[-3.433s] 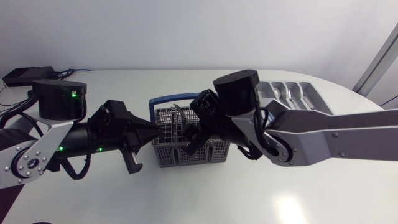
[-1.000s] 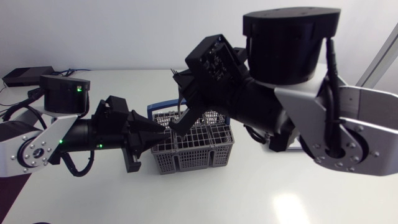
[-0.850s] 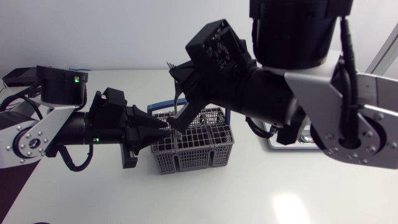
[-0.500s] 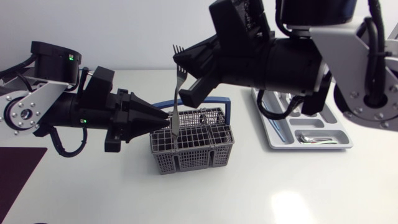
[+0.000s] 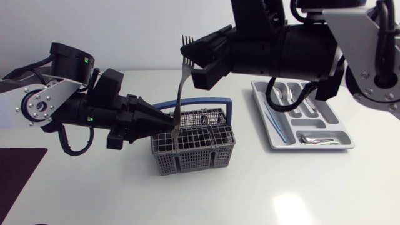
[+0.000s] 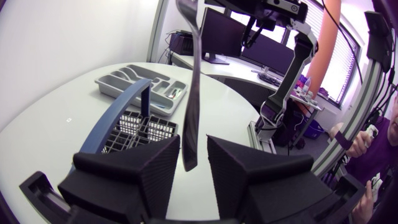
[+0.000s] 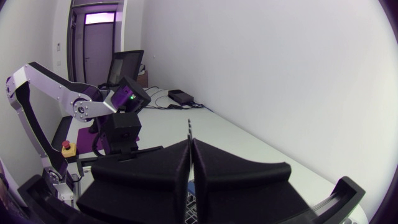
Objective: Unload the cutlery basket into the drawer organizer.
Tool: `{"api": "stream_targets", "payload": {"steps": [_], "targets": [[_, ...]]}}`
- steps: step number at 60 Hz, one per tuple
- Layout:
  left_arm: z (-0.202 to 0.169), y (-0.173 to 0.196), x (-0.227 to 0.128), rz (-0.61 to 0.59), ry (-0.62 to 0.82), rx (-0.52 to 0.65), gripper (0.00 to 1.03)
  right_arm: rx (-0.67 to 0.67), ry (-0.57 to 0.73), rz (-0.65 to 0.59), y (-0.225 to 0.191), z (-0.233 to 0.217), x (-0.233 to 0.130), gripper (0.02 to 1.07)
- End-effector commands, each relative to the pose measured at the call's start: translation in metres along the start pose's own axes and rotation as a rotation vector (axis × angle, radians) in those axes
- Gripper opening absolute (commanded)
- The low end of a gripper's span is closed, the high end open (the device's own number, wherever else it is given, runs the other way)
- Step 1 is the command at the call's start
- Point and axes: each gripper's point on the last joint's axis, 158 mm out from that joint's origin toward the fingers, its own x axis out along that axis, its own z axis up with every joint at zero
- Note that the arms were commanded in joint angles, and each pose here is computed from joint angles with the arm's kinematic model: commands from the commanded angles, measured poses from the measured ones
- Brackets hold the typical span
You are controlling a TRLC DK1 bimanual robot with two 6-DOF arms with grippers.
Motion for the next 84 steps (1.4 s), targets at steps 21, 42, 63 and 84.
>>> {"api": "stream_targets", "payload": {"steps": [21, 42, 63, 84], "targets": [[0.008, -0.023, 0.010, -0.135, -0.021, -0.030, 0.23, 0.042, -0.017, 0.026, 0.007, 0.008, 0.003, 0.07], [0.009, -0.017, 0.008, -0.160, -0.038, -0.064, 0.24, 0.066, -0.015, 0.040, 0.008, 0.010, 0.003, 0.07], [0.013, -0.018, 0.003, -0.181, -0.061, -0.073, 0.42, 0.094, -0.022, 0.057, 0.008, 0.014, 0.001, 0.07], [0.018, -0.028, 0.004, -0.237, -0.069, -0.104, 0.44, 0.119, -0.022, 0.064, 0.005, 0.012, 0.003, 0.07]]}}
